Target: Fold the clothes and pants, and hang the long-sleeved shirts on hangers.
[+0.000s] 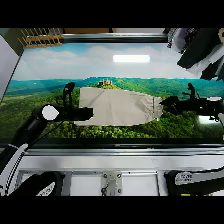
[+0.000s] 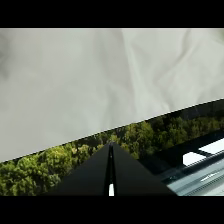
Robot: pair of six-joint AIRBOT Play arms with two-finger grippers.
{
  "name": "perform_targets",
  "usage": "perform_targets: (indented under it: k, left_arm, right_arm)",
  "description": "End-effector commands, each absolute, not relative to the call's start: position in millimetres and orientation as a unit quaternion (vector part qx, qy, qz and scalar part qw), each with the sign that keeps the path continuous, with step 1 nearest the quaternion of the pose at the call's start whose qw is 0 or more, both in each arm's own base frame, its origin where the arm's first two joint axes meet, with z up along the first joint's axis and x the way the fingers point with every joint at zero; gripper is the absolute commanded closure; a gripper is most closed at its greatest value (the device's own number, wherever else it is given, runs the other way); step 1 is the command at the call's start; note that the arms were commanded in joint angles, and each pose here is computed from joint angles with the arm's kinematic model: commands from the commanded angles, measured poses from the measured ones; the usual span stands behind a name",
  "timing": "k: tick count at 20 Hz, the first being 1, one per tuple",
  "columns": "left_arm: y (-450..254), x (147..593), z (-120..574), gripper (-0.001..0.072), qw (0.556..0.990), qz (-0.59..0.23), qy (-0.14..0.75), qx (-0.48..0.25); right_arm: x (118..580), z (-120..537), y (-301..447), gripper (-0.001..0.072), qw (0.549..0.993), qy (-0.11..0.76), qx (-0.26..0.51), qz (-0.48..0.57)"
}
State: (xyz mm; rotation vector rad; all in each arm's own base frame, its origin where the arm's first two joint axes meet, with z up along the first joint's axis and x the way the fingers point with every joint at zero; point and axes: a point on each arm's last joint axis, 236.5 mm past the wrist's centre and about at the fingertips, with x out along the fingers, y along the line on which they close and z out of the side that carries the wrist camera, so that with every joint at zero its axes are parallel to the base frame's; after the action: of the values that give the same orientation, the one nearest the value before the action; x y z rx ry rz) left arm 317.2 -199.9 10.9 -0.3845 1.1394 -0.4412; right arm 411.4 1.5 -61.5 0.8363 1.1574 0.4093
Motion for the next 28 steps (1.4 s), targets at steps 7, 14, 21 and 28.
perform_targets:
  k: [7,14,21,28]
  left_arm:
    - [-202,317,10,0.0701,0.799,-0.203,0.535,-0.186]
    - [-202,317,10,0.0701,0.799,-0.203,0.535,-0.186]
    - [-202,316,10,0.0701,0.799,-0.203,0.535,-0.186]
    - [-202,316,9,0.0701,0.799,-0.203,0.536,-0.186]
  right_arm:
    - [409,-90,21,-0.0008,0.723,0.552,0.365,0.199]
    - [413,-93,57,-0.0008,0.698,0.560,0.392,0.216]
    - [406,-90,111,-0.0008,0.683,0.578,0.363,0.260]
    - [412,-74,154,0.0458,0.686,0.545,0.359,0.321]
